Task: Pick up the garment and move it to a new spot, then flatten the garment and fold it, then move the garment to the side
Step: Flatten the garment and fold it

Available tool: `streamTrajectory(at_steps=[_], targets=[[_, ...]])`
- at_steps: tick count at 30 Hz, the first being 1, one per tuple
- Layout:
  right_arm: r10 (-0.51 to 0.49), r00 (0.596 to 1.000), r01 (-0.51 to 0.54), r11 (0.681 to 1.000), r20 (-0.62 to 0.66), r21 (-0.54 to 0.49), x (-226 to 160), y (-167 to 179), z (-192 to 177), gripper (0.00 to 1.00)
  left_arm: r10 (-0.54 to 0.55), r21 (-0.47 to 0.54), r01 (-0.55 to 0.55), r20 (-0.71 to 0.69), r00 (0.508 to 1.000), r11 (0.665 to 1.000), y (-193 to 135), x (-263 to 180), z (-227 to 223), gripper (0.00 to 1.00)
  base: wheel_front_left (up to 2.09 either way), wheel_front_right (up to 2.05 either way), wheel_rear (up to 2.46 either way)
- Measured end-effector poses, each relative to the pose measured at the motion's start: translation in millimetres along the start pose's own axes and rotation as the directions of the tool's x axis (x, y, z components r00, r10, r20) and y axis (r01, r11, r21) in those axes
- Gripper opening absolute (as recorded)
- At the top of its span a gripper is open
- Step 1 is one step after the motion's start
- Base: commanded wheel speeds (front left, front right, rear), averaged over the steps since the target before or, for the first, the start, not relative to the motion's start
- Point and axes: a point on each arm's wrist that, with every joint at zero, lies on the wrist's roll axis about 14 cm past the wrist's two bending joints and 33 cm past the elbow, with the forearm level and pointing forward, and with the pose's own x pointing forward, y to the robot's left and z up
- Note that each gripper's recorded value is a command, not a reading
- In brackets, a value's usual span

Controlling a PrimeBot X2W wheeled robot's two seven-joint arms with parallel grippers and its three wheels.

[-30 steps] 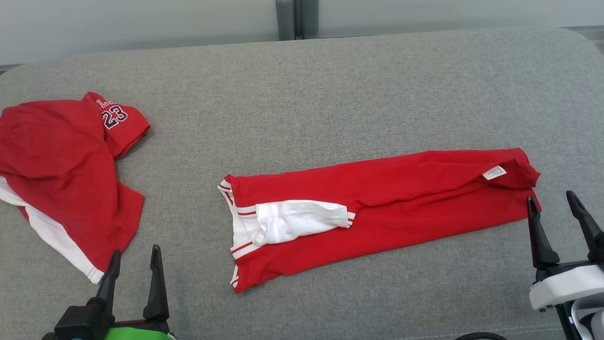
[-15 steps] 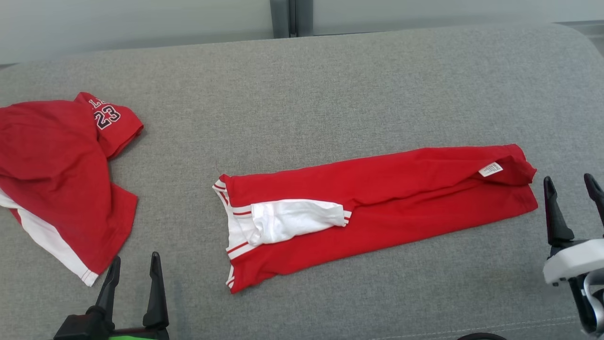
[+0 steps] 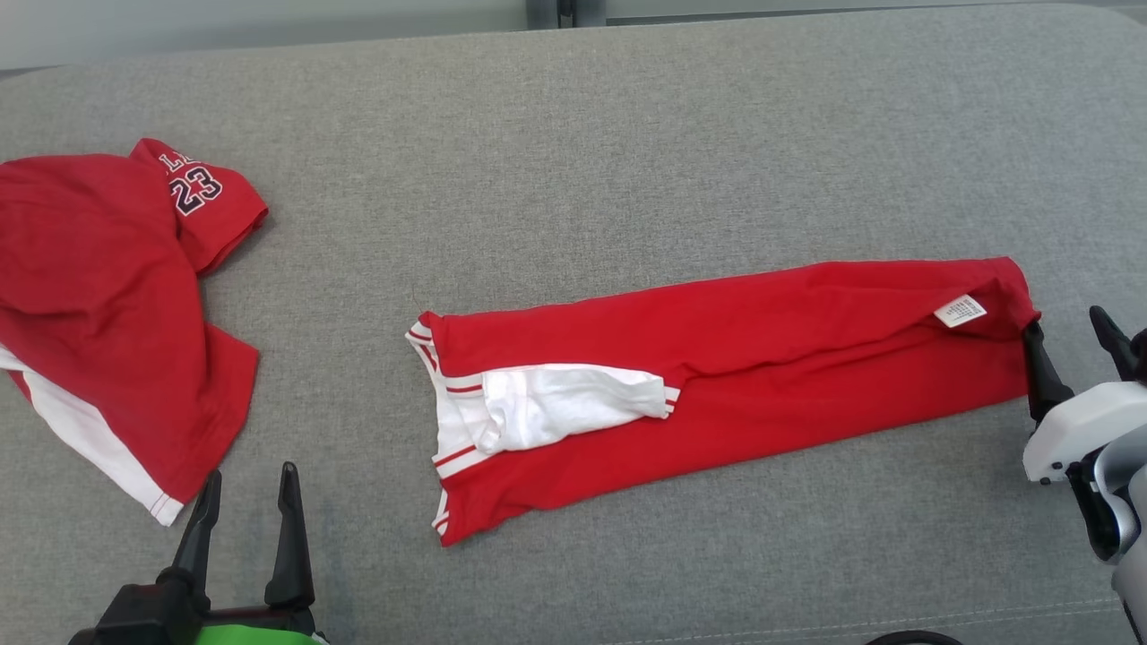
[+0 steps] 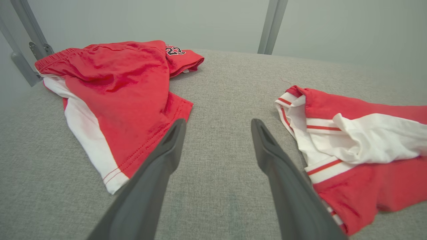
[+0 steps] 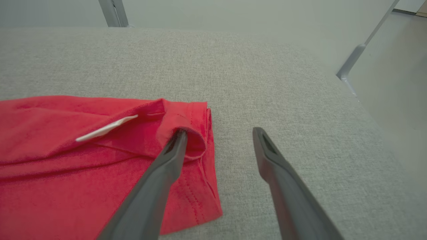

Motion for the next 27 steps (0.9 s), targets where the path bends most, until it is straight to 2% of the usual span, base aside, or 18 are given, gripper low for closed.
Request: streamTrajectory(at_steps=[4, 6, 16, 17, 18, 19, 23, 27], targets=[[0.021, 1.0, -0.02, 0.999, -0.022, 0.043, 11.6, 10.0, -4.2, 1.0, 0.013, 0.01, -0.013, 0.002, 1.0, 1.0, 4.9, 0.7, 0.8, 1.0, 0.0, 0.0, 0.0], [0.04, 0.997, -0.036, 0.997, -0.066, 0.064, 14.7, 18.2, -17.4, 1.0, 0.024, 0.012, -0.024, 0.001, 1.0, 1.0, 8.5, 1.4, 0.6, 1.0, 0.0, 0.0, 0.0], [0.048, 0.977, -0.019, 0.99, -0.206, 0.138, 32.8, 22.4, -44.7, 1.0, 0.025, 0.02, -0.025, -0.022, 0.999, 0.999, 9.4, 9.4, -6.9, 1.0, 0.0, 0.0, 0.0], [0.056, 0.973, -0.019, 0.986, -0.224, 0.163, 34.4, 26.0, -47.1, 0.96, 0.026, 0.021, -0.026, -0.022, 0.999, 0.999, 9.7, 9.8, -7.2, 1.0, 0.0, 0.0, 0.0], [0.064, 0.969, -0.02, 0.983, -0.239, 0.184, 35.8, 28.7, -48.3, 0.39, 0.028, 0.022, -0.027, -0.023, 0.999, 0.999, 10.2, 10.0, -7.4, 1.0, 0.0, 0.0, 0.0], [0.075, 0.965, -0.021, 0.977, -0.252, 0.211, 37.2, 31.2, -48.3, 0.0, 0.028, 0.022, -0.028, -0.026, 0.999, 0.999, 10.4, 9.9, -8.2, 1.0, 0.0, 0.0, 0.0], [0.13, 0.954, -0.035, 0.943, -0.27, 0.33, 39.9, 40.1, -39.5, 0.0, 0.027, 0.011, -0.026, -0.031, 0.999, 1.0, 9.3, 10.2, -10.2, 1.0, 0.0, 0.0, 0.0], [0.111, 0.955, 0.005, 0.922, -0.276, 0.386, 35.7, 14.0, -27.3, 0.0, 0.023, -0.01, -0.024, -0.035, 0.999, 1.0, 7.2, 10.5, -12.0, 1.0, 0.0, 0.0, 0.0]])
